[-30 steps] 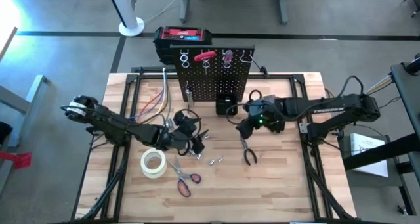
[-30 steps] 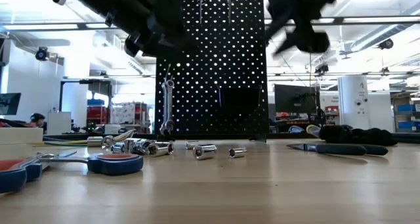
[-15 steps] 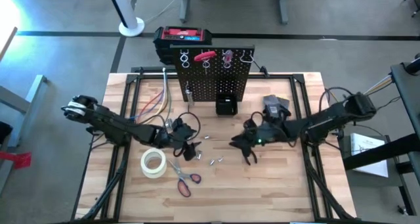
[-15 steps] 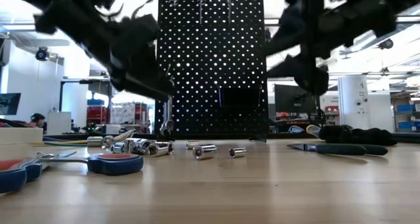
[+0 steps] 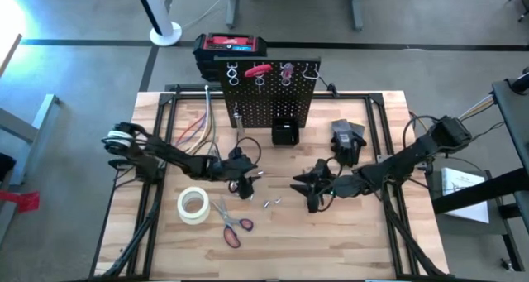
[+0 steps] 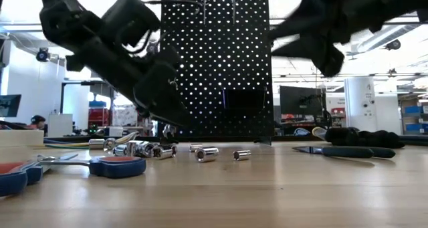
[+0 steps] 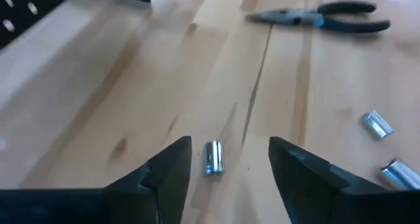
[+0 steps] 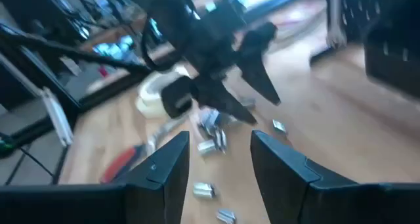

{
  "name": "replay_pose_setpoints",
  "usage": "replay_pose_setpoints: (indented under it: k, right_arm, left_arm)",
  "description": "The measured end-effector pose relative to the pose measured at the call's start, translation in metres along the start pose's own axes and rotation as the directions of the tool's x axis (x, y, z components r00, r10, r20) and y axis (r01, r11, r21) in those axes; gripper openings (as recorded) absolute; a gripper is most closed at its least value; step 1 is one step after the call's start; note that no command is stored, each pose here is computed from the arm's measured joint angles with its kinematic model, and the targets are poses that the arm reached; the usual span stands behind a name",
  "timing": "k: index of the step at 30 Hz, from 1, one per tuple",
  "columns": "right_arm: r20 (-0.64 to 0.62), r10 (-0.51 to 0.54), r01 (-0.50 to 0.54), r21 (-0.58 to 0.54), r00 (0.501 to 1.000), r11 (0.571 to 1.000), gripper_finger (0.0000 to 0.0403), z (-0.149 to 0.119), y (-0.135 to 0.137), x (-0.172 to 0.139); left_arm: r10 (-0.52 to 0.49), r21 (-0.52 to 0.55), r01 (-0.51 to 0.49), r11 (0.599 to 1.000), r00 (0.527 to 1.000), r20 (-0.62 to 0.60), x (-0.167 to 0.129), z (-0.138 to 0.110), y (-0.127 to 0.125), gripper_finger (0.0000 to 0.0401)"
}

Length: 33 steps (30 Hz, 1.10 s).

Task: Hang tools onto peg board
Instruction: Put the socket into the black bin on the peg board

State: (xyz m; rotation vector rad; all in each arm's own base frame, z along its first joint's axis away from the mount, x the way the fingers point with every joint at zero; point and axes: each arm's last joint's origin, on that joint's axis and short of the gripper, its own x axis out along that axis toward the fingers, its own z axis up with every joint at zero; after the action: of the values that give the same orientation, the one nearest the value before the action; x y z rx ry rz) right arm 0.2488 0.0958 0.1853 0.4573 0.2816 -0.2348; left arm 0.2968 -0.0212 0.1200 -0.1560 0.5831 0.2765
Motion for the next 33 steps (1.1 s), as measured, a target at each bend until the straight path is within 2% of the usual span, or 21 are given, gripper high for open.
replay_pose_setpoints:
  k: [3, 9, 16, 20, 24, 26, 29, 33]
  right_arm:
    - [-0.045, -0.026, 0.029, 0.055, 0.999, 0.998, 0.0136, -0.005, -0.004, 0.0]
    - [-0.064, -0.034, 0.037, 0.051, 0.997, 0.998, 0.0112, -0.008, -0.004, -0.001]
    - [-0.07, -0.039, 0.042, 0.042, 0.997, 0.998, 0.0087, -0.008, -0.004, -0.001]
    - [-0.071, -0.04, 0.043, 0.035, 0.997, 0.998, 0.0073, -0.009, -0.004, -0.001]
    - [-0.069, -0.039, 0.041, 0.024, 0.997, 0.999, 0.006, -0.008, -0.004, -0.001]
    - [-0.069, -0.039, 0.041, 0.022, 0.997, 0.999, 0.0053, -0.008, -0.004, -0.001]
    - [-0.069, -0.039, 0.041, 0.021, 0.997, 0.999, 0.0045, -0.008, -0.004, -0.001]
    - [-0.07, -0.037, 0.038, 0.022, 0.997, 0.999, 0.0038, -0.009, -0.004, -0.001]
  left_arm:
    - [0.006, -0.014, -0.006, 1.0, 1.0, -0.013, 0.01, -0.003, -0.001, 0.0186]
    - [0.018, -0.025, -0.019, 0.999, 0.999, -0.037, 0.025, -0.005, -0.002, 0.0176]
    - [0.051, -0.072, -0.056, 0.996, 0.996, -0.068, 0.03, -0.012, 0.007, 0.0146]
    - [0.063, -0.117, -0.071, 0.991, 0.995, -0.073, 0.027, -0.018, 0.013, 0.0115]
    - [0.068, -0.114, -0.076, 0.991, 0.995, -0.075, 0.026, -0.018, 0.014, 0.0057]
    - [0.065, -0.102, -0.072, 0.992, 0.995, -0.071, 0.025, -0.016, 0.013, 0.0032]
    - [0.055, -0.083, -0.059, 0.995, 0.997, -0.055, 0.023, -0.009, 0.012, 0.0031]
    - [0.0, -0.065, 0.001, 0.998, 1.0, 0.016, 0.018, 0.015, 0.006, 0.0034]
